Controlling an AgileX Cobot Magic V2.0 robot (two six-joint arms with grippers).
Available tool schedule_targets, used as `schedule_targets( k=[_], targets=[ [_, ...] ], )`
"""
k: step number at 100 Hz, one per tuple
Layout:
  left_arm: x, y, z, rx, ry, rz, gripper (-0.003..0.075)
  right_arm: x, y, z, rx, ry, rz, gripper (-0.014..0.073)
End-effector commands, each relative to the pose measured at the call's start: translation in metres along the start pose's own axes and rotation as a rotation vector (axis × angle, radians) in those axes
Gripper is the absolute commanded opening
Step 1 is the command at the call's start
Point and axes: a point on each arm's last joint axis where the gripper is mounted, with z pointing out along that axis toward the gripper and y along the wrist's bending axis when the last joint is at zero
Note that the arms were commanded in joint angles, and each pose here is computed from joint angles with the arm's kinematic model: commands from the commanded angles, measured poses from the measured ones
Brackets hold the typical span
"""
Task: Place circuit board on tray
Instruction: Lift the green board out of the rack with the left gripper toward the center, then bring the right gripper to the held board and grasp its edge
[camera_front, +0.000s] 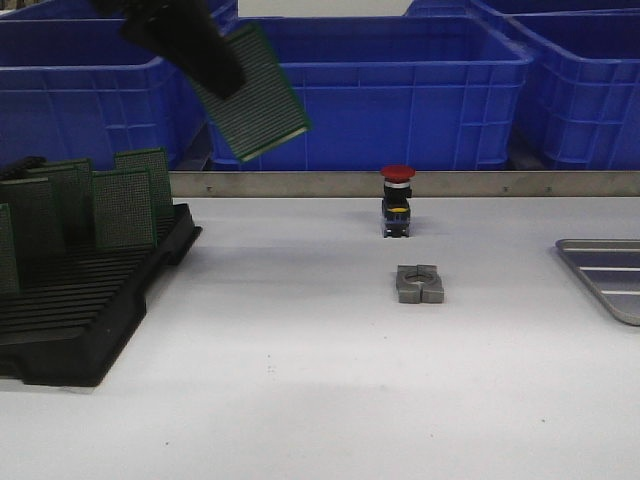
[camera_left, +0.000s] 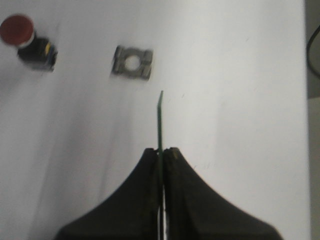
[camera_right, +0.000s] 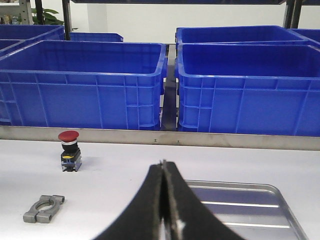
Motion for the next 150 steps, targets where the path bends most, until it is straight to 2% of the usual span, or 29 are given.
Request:
schedule_targets(
  k=[1,29,48,62,73,84,97,109,117,141,150],
  targets=[
    [-0.038,-0.031,-0.013,0.074,-0.123,0.014,-0.0019,-0.013,0.000,-0.002,0.001,-0.118,-0.010,-0.0069],
    [-0.070,-0.067,0.014,0.192,-0.155,0.095,-0.0019,-0.014,0.000,-0.002,0.001,-0.119,-0.010,-0.0069],
    [-0.074,-0.071,0.018,0.201,-0.156,0.107,-0.0019,-0.015,0.000,-0.003,0.002,-0.140,0.000,-0.0069],
    [-0.074,-0.071,0.018,0.201,-0.156,0.107,-0.0018,-0.027,-0.001,-0.004,0.002,-0.151,0.147,-0.0069],
    [-0.074,-0.071,0.018,0.201,-0.156,0.107,-0.0018,-0.052,0.002,-0.007,-0.026,-0.135,0.282,-0.0069],
    [-0.074,-0.071,0.018,0.201,-0.156,0.107,-0.0018,-0.081,0.010,-0.008,-0.076,-0.018,0.299,-0.0069],
    [-0.074,-0.071,0.018,0.201,-0.156,0.107,-0.0018,-0.110,0.018,0.000,-0.120,0.202,0.278,-0.0069],
    [-0.074,-0.071,0.018,0.201,-0.156,0.107,-0.0018,-0.134,0.023,0.018,-0.140,0.375,0.263,-0.0069],
    [-0.074,-0.071,0.018,0.201,-0.156,0.107,-0.0018,-0.147,0.024,0.033,-0.144,0.439,0.261,-0.0069],
    [-0.074,-0.071,0.018,0.201,-0.156,0.107,-0.0018,-0.141,0.024,0.067,-0.123,0.546,0.273,-0.0064],
    [-0.074,-0.071,0.018,0.201,-0.156,0.107,-0.0018,-0.135,0.024,0.074,-0.119,0.595,0.275,0.0006]
  ],
)
